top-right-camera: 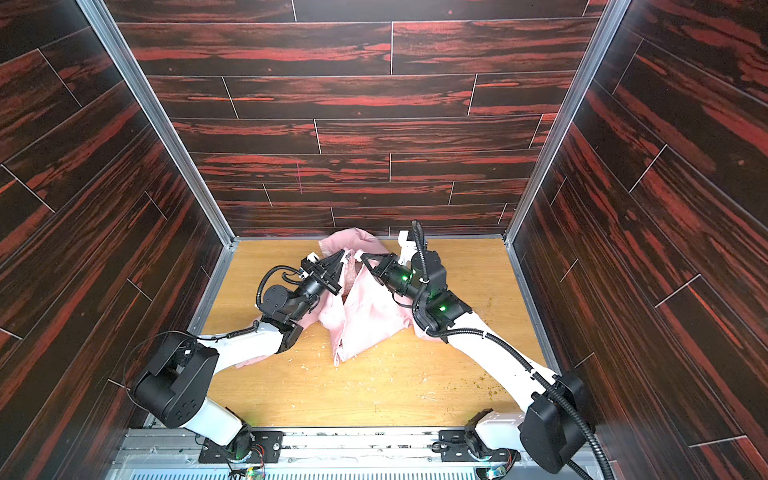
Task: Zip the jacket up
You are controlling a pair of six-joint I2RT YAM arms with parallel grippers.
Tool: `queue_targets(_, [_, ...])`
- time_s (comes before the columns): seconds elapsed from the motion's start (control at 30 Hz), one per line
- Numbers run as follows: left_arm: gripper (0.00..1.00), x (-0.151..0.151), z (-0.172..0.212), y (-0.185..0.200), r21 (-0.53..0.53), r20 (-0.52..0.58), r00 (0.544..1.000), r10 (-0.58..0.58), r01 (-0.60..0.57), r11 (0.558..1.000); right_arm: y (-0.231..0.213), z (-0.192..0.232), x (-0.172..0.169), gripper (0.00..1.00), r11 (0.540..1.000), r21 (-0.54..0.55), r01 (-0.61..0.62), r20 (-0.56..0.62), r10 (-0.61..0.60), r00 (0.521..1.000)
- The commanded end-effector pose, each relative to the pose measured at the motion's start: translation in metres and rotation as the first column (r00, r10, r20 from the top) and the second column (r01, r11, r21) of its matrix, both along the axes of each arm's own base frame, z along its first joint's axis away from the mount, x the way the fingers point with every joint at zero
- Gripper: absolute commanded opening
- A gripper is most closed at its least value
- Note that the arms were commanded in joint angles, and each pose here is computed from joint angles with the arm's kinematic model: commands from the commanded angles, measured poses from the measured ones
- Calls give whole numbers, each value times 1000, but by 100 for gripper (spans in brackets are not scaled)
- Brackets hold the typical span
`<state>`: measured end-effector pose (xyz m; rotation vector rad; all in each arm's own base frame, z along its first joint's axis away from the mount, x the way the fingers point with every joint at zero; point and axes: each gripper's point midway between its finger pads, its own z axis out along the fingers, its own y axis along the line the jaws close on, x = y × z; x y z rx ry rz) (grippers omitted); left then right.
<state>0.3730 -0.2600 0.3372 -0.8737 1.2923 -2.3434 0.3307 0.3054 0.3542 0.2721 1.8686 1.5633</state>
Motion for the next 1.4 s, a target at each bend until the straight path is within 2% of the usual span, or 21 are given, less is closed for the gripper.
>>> queue_targets(0.0, [0, -14, 31, 2, -98, 45, 997, -56, 60, 993, 5, 18, 4, 0, 1000, 17, -6, 40, 5, 999])
queue_targets(0.6, [0, -14, 33, 0, -101, 50, 997, -60, 65, 993, 7, 1, 9, 0, 1000, -10, 5, -10, -5, 1000])
queue_targets(1.37, [0, -14, 32, -5, -97, 50, 996, -73, 78, 992, 10, 5, 13, 0, 1000, 5, 0, -2, 0, 1000])
